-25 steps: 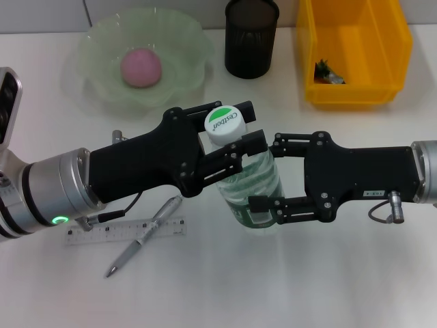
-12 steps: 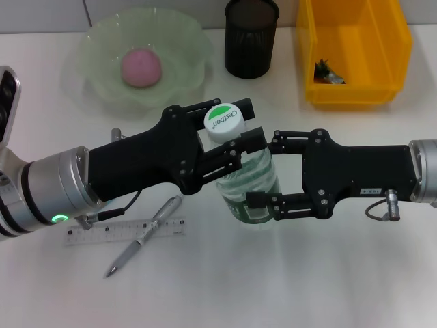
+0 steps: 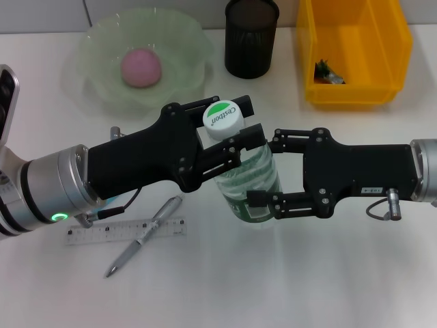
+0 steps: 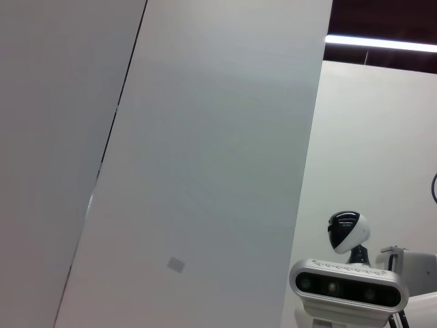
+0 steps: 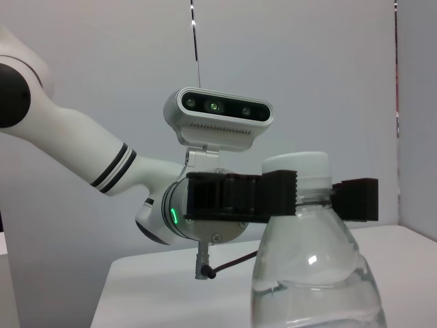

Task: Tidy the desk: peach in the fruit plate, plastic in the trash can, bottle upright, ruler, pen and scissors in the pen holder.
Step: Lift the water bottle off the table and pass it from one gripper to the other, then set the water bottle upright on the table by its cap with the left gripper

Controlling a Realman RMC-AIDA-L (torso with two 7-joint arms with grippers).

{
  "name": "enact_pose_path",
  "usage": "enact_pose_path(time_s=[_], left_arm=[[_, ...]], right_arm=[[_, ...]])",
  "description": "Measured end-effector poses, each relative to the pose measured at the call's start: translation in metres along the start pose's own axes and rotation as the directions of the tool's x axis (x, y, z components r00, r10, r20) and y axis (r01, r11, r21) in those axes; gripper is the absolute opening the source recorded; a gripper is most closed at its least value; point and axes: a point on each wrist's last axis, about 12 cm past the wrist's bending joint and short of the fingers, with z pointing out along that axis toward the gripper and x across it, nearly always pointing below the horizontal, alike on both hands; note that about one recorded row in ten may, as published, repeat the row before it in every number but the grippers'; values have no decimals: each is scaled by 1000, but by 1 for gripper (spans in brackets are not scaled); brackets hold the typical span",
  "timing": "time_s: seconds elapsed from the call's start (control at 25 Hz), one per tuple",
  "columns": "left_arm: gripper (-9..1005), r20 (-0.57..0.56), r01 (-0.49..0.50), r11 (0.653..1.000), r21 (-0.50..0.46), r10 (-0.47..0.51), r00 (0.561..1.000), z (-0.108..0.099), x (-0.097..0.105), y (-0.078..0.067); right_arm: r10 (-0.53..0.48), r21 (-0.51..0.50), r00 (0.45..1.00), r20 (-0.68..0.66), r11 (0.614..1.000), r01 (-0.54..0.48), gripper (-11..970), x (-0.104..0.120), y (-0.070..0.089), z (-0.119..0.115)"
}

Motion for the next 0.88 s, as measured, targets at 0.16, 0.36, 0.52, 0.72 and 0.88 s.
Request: enact_pose_path(time_s=[0.16,0.36,0.52,0.72,0.88], left_arm=[[444,3,-1,1000,-1,1,1000,0,0,0],[444,23,-2,1000,-16,3,1000,-2,-2,1],[444,37,-2,1000,-21,3,999,-3,-4,1],[444,37,-5,1000,-15,5,999,-1,-6,2],[444,38,-4,1000,-16,4,999,-1,-6,2]], right_arm=[[-5,2,1000,3,1000,5,730,0,0,-1],[2,18,1000,3,1000,-2,729,3,2,-4],[7,29,1000,0,1000,-7,728,6,3,-6],[12,33,1000,0,999,-12,727,7,4,-7],[14,35,1000,0,999,-14,727,8,4,-7]])
